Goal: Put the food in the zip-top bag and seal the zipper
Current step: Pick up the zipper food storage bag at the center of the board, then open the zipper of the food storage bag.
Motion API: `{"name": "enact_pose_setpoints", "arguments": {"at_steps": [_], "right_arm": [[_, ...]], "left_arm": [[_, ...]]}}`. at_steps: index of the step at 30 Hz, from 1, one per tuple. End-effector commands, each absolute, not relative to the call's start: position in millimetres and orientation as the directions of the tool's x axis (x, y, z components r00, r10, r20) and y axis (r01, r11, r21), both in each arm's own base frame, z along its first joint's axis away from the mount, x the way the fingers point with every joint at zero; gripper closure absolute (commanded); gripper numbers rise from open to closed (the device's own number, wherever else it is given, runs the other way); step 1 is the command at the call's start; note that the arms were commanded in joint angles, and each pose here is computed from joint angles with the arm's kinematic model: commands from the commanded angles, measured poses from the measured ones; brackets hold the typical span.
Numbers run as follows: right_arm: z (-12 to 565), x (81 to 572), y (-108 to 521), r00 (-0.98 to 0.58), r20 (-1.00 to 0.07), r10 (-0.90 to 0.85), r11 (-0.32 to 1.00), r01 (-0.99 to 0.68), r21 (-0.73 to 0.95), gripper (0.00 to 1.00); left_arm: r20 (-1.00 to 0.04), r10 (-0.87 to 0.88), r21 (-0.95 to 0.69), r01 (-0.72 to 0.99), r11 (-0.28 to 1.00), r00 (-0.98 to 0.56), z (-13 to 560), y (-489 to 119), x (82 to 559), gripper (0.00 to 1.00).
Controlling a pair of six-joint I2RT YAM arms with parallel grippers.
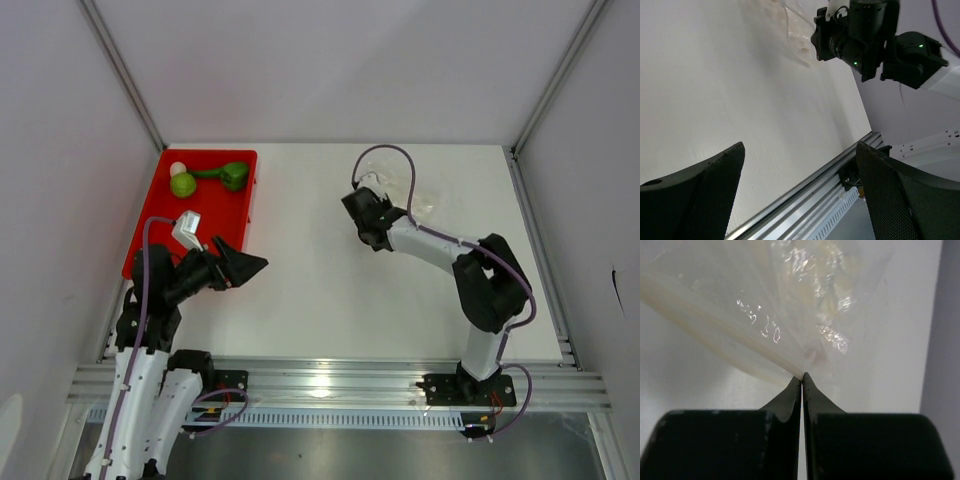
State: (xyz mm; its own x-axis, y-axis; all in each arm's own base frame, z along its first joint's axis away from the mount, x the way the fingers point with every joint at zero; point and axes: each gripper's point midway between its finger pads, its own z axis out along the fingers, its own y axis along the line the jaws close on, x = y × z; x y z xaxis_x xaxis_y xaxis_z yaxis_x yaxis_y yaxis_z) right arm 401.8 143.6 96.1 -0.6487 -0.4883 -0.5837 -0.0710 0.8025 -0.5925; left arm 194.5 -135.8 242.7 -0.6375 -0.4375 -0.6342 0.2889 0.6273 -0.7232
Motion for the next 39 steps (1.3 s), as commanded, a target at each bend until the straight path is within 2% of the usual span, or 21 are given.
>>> {"name": "enact_pose_setpoints", "arguments": {"at_steps": [1, 2, 4, 8, 11, 19, 26, 32, 39], "right_arm": [[161, 383, 190, -0.629, -0.727, -0.276, 0.95, -0.066, -0.304, 1.0], [163, 375, 207, -0.65, -0.722, -0.235, 0.971, -0.128, -0.201, 1.0], [178, 365, 222, -0.674, -0.725, -0.143, 0.988, -0.14, -0.065, 1.0], [210, 333, 260, -0.723, -0.69, -0.028, 0.946, -0.243, 0.216, 1.0], [216, 314, 278, -0.768, -0.641, 0.001, 0.914, -0.26, 0.312, 1.0], [207, 276, 314, -0.795, -0.605, -0.043, 0.908, -0.283, 0.309, 1.0], [210, 257, 339, -0.798, -0.601, -0.049, 0.888, -0.309, 0.339, 1.0], [227, 252, 347, -0.78, -0.625, -0.027, 0.876, -0.319, 0.361, 1.0], [246, 245, 347, -0.766, -0.642, 0.001, 0.857, -0.33, 0.395, 1.0]], "left_arm": [[-0.661, -0.429, -0.726, 0.379, 0.574, -0.616, 258, -150, 199, 0.08], [-0.658, -0.411, -0.729, 0.397, 0.558, -0.631, 256, -158, 196, 0.09], [-0.666, -0.406, -0.721, 0.4, 0.565, -0.626, 254, -165, 202, 0.09], [-0.666, -0.336, -0.709, 0.425, 0.563, -0.666, 246, -198, 205, 0.09], [-0.654, -0.323, -0.709, 0.407, 0.576, -0.684, 240, -211, 214, 0.09], [-0.689, -0.313, -0.674, 0.42, 0.607, -0.654, 253, -230, 226, 0.09], [-0.677, -0.278, -0.66, 0.395, 0.639, -0.682, 238, -243, 225, 0.08], [-0.677, -0.261, -0.614, 0.332, 0.716, -0.689, 217, -234, 227, 0.09], [-0.691, -0.268, -0.586, 0.302, 0.752, -0.672, 200, -220, 224, 0.15]]}}
